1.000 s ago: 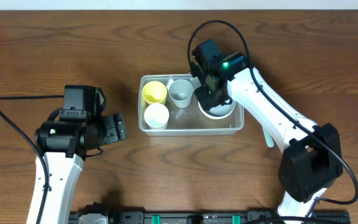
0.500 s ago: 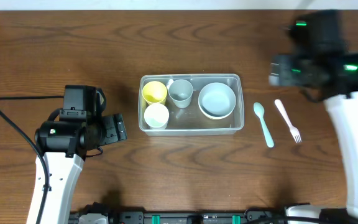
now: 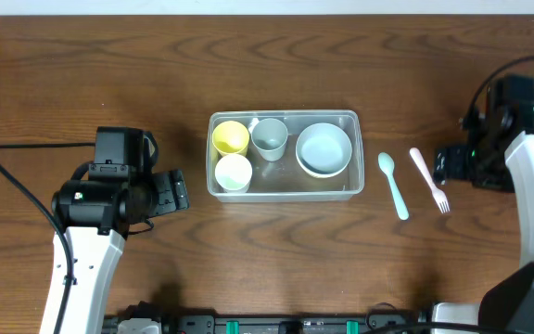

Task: Pack container
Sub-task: 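Stack the second white bowl in the container and withdraw right gripper, then lower the right gripper onto the white fork and grasp it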

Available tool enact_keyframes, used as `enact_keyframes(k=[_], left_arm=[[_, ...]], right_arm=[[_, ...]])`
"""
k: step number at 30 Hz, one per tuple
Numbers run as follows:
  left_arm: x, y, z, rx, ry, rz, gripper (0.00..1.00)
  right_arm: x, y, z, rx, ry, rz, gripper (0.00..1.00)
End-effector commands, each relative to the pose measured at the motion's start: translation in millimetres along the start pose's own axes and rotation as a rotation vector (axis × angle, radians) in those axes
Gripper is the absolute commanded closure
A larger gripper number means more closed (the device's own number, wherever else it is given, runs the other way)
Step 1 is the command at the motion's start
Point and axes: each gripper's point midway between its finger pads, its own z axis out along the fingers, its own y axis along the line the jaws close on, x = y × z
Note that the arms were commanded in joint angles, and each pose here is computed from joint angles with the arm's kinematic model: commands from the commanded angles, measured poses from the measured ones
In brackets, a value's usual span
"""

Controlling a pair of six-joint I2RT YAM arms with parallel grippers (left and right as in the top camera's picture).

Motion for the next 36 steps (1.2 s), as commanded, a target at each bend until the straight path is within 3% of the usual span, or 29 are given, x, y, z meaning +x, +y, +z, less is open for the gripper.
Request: enact_keyframes(k=[1,7,14,36], left_arm=[[1,1,0,0.000,0.006,-0.014,0.13],[1,1,0,0.000,0.006,-0.014,0.13],[1,1,0,0.001,0.005,-0.014,0.13],[1,1,0,0.000,0.005,-0.014,0.13]], right_arm=[[11,-7,21,-0.008,0.036,0.017,0.01],[6,-11,31,-0.003,0.008,0.024,0.01],[-9,-8,40,-0.024,-0.041,-0.168,0.02],[9,-11,131,-0.018,0.195,-0.219,0.02]])
